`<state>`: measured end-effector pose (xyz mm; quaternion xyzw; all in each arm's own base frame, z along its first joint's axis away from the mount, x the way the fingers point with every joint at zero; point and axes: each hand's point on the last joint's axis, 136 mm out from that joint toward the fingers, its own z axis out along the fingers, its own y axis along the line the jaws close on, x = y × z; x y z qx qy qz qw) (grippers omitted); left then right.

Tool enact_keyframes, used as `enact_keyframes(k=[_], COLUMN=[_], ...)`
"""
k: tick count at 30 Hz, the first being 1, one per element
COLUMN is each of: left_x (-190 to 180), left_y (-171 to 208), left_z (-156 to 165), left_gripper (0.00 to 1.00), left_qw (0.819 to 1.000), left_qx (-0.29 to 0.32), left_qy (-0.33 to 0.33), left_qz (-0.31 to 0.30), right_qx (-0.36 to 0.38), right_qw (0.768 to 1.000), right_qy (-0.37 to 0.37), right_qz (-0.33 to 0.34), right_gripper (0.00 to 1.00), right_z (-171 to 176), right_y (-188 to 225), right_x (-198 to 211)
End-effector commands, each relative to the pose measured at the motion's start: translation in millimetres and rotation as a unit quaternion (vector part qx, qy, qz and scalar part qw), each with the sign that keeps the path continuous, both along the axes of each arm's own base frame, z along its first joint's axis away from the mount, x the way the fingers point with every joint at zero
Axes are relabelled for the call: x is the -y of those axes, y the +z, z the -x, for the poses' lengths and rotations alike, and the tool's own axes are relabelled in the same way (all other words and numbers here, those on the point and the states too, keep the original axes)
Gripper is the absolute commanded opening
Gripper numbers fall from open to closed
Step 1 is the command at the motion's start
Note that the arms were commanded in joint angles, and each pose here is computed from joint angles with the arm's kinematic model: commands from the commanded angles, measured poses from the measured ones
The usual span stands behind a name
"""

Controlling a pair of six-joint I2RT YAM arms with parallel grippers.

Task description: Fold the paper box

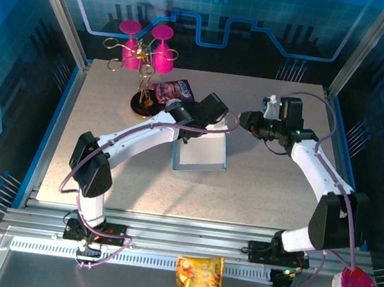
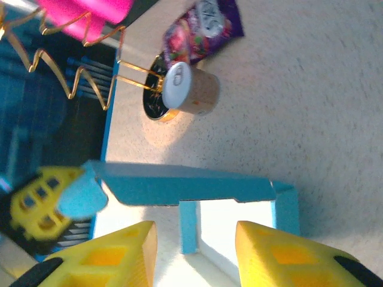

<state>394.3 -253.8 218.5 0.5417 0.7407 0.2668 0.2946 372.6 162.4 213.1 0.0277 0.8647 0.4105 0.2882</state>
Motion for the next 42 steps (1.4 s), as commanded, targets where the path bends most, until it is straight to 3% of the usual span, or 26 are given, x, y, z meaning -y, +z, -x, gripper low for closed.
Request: enact_keyframes(k=[1,7,16,27,35,42], left_x=[5,7,7,6,2,2], left_y=[8,1,0,-1,-1,2], left_z=[4,9,16,18,19,18], left_gripper=[0.00,0.00,0.00,0.00,0.00,0.00], left_qw=[0.999,0.999,0.998,0.997,0.997,0.997], left_qx=[-0.004,-0.023,-0.038,-0.044,-0.045,-0.044], left_qy=[-0.032,-0.043,-0.050,-0.050,-0.048,-0.048], left_qz=[0.013,0.021,0.031,0.036,0.036,0.042], right_qx=[0.183,0.365,0.412,0.431,0.467,0.462], right_qw=[0.977,0.905,0.853,0.826,0.805,0.817], right_qy=[0.091,0.117,0.133,0.140,0.097,0.120], right_qz=[0.065,0.185,0.293,0.335,0.352,0.322], right_gripper=[0.40,0.47,0.47,0.39,0.41,0.42], right_z=[16,38,20,0,-2,3], right_y=[16,4,-2,-4,21,11], right_x=[-5,-15,-31,-40,-30,-39])
